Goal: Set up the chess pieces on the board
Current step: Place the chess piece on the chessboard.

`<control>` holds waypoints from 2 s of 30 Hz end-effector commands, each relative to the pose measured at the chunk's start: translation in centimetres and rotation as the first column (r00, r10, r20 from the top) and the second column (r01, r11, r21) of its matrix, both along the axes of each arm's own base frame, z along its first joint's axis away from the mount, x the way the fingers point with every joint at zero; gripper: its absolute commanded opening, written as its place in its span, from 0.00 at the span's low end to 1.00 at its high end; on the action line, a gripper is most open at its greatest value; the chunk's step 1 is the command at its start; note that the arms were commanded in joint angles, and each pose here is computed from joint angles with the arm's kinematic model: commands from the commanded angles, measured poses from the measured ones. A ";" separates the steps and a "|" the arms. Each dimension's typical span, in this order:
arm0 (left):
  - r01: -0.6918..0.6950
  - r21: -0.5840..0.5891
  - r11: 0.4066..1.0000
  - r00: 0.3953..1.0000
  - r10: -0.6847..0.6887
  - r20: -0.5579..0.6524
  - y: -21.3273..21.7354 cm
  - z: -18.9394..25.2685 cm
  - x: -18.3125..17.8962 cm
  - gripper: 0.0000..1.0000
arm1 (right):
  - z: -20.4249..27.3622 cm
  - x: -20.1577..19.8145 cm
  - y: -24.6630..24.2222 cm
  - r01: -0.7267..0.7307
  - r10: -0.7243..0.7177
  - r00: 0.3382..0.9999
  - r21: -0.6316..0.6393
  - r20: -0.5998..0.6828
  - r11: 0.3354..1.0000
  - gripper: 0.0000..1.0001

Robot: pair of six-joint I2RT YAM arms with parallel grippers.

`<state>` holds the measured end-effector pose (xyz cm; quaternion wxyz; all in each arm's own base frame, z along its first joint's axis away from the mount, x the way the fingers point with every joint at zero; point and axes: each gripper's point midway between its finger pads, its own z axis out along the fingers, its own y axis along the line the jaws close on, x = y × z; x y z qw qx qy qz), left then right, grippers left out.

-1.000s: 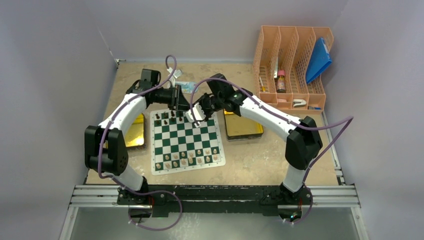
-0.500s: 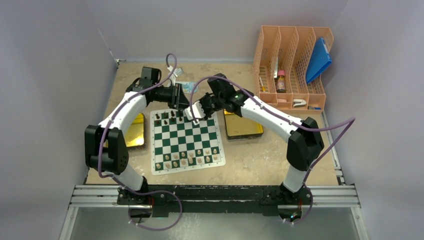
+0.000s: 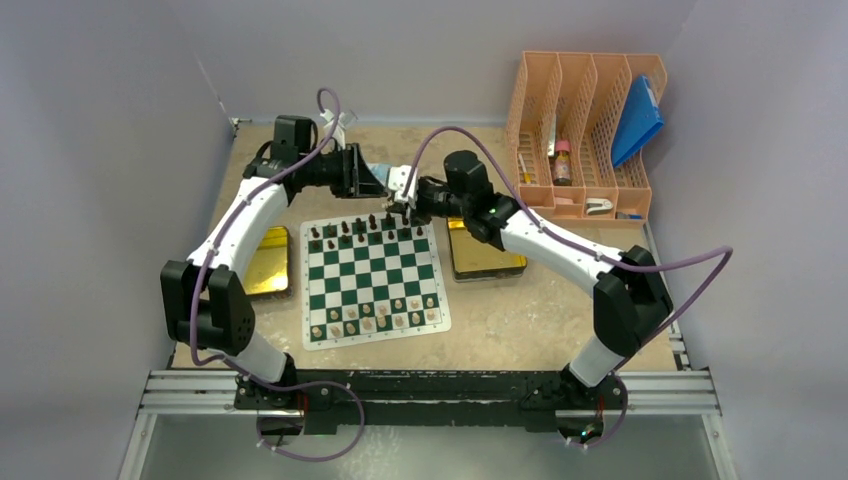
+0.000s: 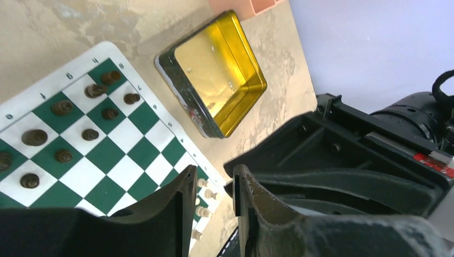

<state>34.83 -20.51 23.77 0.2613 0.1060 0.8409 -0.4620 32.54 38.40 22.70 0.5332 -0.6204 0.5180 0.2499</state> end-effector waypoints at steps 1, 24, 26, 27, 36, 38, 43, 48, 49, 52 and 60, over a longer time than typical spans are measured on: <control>-0.058 -0.071 0.996 0.993 0.065 0.098 -0.1 4.7 1.4 0.31 | 8.0 0.2 0.8 0.058 -0.040 0.997 0.279 -0.067 0.958 0.00; -0.158 -0.057 0.986 0.983 0.162 0.086 0.9 8.1 0.9 0.34 | 6.2 1.9 0.1 0.208 -0.114 0.948 0.307 -0.297 0.929 0.00; -0.143 -0.062 0.988 0.986 0.148 0.078 0.7 8.3 0.7 0.34 | 6.1 2.6 -0.1 0.244 -0.152 0.940 0.291 -0.304 0.925 0.00; -0.134 -0.065 0.989 0.988 0.138 0.069 0.6 8.3 0.6 0.34 | 6.0 2.8 -0.1 0.248 -0.157 0.939 0.285 -0.304 0.926 0.00; -0.038 -0.090 0.995 0.999 0.036 -0.022 -0.3 6.8 -0.7 0.29 | 6.6 3.0 0.1 0.245 -0.152 0.940 0.296 -0.305 0.923 0.00; -0.032 -0.093 0.995 0.999 0.030 -0.024 -0.4 6.7 -0.9 0.28 | 6.6 3.0 0.1 0.244 -0.149 0.940 0.297 -0.307 0.923 0.00; -0.031 -0.103 0.994 0.998 0.025 -0.061 -0.6 5.5 -1.0 0.28 | 6.8 3.0 0.1 0.246 -0.154 0.941 0.299 -0.301 0.922 0.00; -0.036 -0.117 0.992 0.998 0.030 -0.056 -0.8 5.5 -0.5 0.26 | 7.2 3.0 0.0 0.244 -0.157 0.946 0.302 -0.284 0.922 0.00; -0.040 -0.118 0.992 0.998 0.033 -0.056 -0.8 5.4 -0.4 0.26 | 7.3 2.9 0.0 0.236 -0.150 0.948 0.302 -0.281 0.924 0.00; -0.042 -0.122 0.992 0.997 0.034 -0.067 -0.8 5.0 -0.3 0.24 | 7.3 2.6 0.1 0.218 -0.136 0.953 0.300 -0.271 0.929 0.00; -0.060 -0.112 0.992 0.995 0.050 -0.086 -0.8 4.3 0.1 0.24 | 7.5 2.2 -0.1 0.194 -0.122 0.961 0.292 -0.248 0.936 0.00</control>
